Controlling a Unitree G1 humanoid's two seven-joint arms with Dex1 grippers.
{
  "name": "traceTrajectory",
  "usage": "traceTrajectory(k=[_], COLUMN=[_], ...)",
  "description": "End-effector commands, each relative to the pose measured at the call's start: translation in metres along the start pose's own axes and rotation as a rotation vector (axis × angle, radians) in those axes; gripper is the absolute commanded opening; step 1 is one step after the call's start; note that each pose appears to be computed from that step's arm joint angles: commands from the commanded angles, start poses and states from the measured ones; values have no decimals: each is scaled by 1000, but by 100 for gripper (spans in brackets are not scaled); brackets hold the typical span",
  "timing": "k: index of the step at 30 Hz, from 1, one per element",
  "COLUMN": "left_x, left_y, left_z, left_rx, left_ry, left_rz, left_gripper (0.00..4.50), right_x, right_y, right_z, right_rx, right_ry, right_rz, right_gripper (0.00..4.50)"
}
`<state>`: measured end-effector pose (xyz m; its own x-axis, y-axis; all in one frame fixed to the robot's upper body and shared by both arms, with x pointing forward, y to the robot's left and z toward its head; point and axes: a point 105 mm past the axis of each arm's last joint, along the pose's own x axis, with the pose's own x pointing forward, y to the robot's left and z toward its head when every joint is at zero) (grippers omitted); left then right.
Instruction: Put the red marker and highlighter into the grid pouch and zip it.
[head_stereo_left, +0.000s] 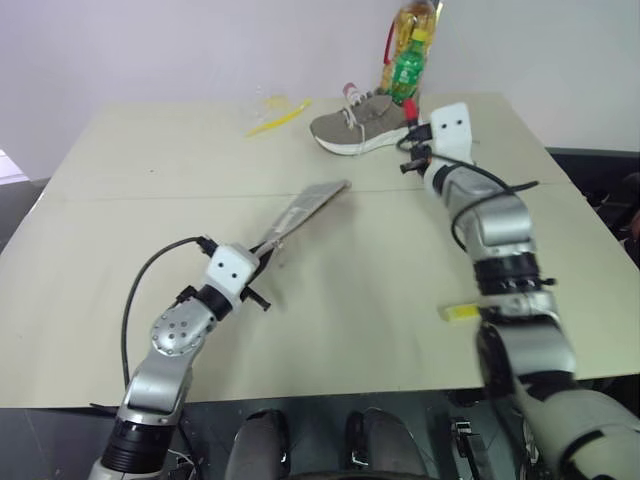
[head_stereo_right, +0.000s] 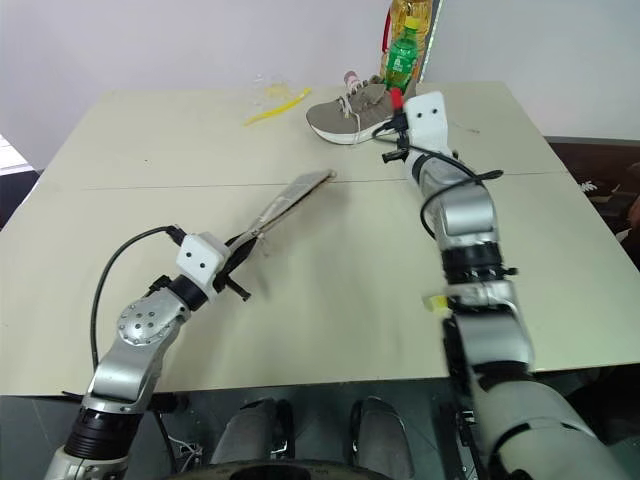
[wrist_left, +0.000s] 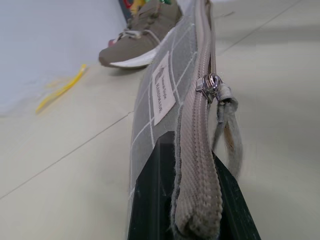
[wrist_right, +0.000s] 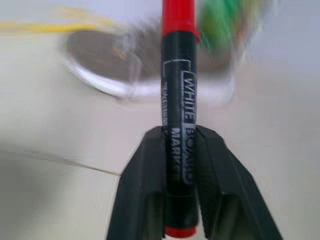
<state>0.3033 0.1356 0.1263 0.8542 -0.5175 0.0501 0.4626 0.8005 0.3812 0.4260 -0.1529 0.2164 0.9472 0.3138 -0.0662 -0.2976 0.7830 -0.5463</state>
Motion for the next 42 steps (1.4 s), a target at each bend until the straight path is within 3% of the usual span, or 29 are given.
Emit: traceTrajectory(k=[1, 8, 22, 28, 42], left_x=[-2, -3, -4, -3, -2], left_y=[7, 10, 14, 13, 3], left_z=[10, 10, 5, 3, 7], left_rx=[15, 30, 49, 50, 53], left_ry=[-37, -30, -5, -1, -15], left_rz=[6, -13, -11, -11, -54], left_gripper=[0, 0, 0, 0, 0], right_x=[-17, -37, -40, -51, -40], right_y=[31, 45, 34, 48, 62], right_z=[11, -3, 15, 14, 11], right_rx=[-356, -550, -575, -590, -677], right_ry=[-112, -138, -218, -238, -204], right_rz=[228, 411, 390, 498, 508], right_gripper=[27, 27, 27, 27, 27])
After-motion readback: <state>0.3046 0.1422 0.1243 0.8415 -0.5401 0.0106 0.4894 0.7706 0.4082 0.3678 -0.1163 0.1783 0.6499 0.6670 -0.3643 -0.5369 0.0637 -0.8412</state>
